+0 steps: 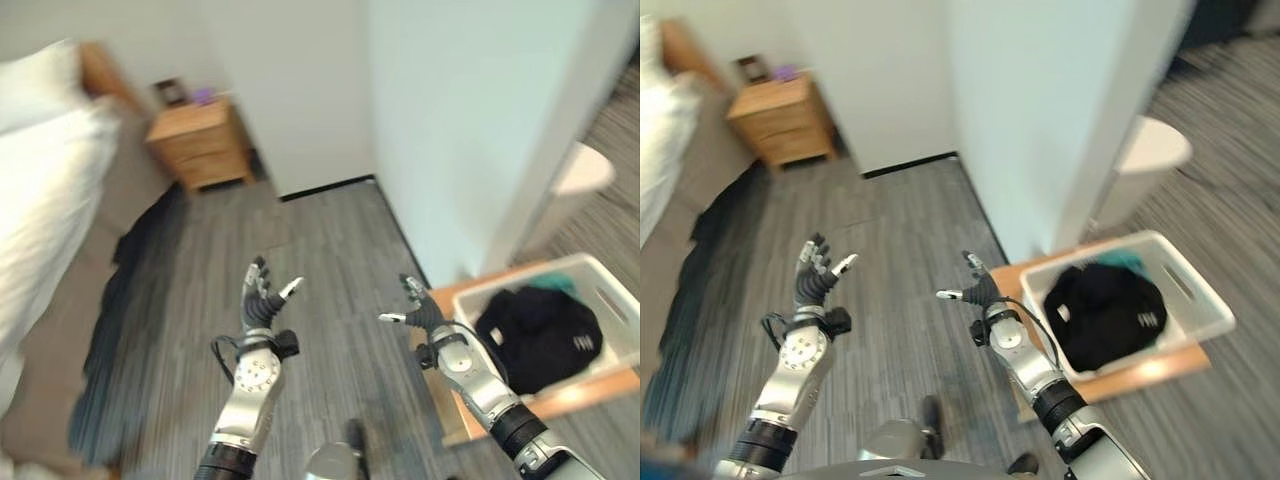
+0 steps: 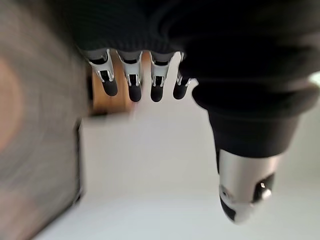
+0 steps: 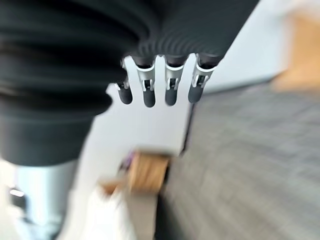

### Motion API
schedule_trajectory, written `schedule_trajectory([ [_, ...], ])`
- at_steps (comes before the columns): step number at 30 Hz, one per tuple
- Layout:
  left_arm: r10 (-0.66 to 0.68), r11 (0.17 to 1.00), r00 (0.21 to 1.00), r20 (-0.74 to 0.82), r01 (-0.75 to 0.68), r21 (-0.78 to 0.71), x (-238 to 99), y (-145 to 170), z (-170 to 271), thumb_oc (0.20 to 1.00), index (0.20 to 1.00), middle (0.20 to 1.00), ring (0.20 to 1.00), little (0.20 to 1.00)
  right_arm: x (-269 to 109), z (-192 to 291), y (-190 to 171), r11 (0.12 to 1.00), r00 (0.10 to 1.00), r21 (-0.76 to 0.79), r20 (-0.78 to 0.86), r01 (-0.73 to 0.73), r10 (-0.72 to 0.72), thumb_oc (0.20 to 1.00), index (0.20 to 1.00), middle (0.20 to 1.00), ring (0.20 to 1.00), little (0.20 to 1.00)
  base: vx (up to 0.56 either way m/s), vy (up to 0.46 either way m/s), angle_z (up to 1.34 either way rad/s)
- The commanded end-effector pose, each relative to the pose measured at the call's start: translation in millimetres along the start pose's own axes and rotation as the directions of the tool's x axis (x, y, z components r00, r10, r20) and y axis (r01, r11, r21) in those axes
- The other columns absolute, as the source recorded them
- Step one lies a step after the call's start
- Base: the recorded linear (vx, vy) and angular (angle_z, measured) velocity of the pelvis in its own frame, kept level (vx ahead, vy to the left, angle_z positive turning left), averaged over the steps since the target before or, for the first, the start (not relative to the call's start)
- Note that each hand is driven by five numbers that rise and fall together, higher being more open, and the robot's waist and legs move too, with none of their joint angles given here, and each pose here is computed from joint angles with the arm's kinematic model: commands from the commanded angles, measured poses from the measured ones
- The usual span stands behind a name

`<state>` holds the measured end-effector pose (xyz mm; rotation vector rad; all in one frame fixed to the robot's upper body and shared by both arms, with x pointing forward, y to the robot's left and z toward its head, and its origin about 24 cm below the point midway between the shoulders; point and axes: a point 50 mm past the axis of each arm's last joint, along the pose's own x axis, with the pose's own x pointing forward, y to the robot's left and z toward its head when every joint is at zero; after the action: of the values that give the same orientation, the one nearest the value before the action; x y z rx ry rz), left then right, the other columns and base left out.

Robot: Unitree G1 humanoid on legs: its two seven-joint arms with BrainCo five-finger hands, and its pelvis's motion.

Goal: Pick up bed clothes into laundry basket.

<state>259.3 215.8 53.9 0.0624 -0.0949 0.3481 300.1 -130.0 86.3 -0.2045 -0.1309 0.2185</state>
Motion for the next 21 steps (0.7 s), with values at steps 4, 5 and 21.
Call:
schedule_trajectory([
  [4, -0.059, 0.998, 0.996, 0.06, 0.056, 0.043, -18, 24, 14, 1.0, 1.0, 1.0, 1.0, 1.0, -43, 11, -4, 0.987, 0.991, 0.159, 0.136, -0.026, 0.004, 1.0, 1.0, 1.0, 1.0, 1.0, 0.32, 0.352, 1.67],
  [5, -0.064, 0.998, 0.996, 0.067, 0.063, 0.009, -19, 23, 17, 1.0, 1.0, 1.0, 1.0, 1.0, -44, 13, -5, 0.989, 0.989, 0.144, 0.147, -0.023, 0.002, 1.0, 1.0, 1.0, 1.0, 1.0, 0.41, 0.44, 1.21],
  [21, -0.124, 0.98, 0.99, 0.068, 0.133, -0.145, -18, 16, 17, 1.0, 1.0, 1.0, 1.0, 1.0, -38, 11, 13, 0.976, 0.992, 0.209, 0.121, -0.058, 0.033, 1.0, 1.0, 1.0, 1.0, 1.0, 0.21, -0.196, 2.01],
])
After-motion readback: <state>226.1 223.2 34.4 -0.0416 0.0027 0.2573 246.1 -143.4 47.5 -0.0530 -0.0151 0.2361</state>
